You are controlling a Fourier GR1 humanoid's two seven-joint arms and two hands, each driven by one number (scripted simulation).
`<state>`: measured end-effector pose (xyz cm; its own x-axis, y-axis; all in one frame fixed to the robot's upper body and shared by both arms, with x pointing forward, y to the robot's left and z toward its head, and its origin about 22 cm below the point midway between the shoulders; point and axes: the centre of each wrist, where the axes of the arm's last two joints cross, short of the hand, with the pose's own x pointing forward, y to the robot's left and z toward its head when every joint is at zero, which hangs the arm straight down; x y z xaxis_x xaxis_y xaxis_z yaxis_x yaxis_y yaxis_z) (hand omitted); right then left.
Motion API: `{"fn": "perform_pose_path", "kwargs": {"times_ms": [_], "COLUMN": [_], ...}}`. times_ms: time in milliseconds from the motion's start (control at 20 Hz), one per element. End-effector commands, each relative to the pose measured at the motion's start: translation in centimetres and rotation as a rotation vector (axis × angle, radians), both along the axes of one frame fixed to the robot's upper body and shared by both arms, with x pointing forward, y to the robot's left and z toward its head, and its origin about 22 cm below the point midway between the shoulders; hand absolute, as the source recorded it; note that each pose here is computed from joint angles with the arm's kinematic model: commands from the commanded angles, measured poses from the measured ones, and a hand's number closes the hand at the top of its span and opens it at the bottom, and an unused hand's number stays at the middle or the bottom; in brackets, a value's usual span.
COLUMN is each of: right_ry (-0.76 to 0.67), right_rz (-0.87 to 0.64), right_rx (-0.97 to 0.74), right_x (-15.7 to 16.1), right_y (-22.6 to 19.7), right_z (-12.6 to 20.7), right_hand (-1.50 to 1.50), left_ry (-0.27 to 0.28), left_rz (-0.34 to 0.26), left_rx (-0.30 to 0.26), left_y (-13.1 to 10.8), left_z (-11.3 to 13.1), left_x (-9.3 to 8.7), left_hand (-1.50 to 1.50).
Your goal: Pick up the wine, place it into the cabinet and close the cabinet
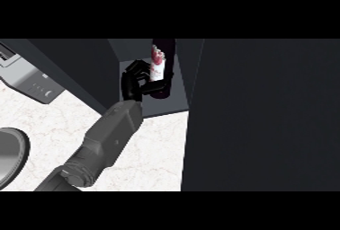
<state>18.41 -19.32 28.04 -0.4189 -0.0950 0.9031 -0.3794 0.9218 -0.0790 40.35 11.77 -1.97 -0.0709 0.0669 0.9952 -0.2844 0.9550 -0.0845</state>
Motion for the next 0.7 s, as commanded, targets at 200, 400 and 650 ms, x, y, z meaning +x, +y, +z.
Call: {"fn": "perform_pose_path", "kwargs": {"times_ms": [200, 400, 650], "right_ry": [-0.01, -0.009, -0.011], "right_rz": [-0.019, -0.023, -0.016], "right_rx": [0.009, 0.004, 0.009], "right_x": [-0.2, -0.3, 0.0], "right_y": [-1.1, -1.0, -0.7], "right_z": [-0.2, -0.5, -0.6], "right_hand": [-1.5, -1.5, -1.5], "left_ry": [-0.004, 0.028, 0.06], "left_rz": [0.0, 0.013, 0.018], "left_rx": [0.007, -0.032, -0.035], "left_y": [-1.2, -1.3, -1.6], "left_z": [2.7, 3.2, 4.1], "left_x": [1.5, 1.8, 2.3], "left_hand": [1.5, 1.5, 1.5]}}
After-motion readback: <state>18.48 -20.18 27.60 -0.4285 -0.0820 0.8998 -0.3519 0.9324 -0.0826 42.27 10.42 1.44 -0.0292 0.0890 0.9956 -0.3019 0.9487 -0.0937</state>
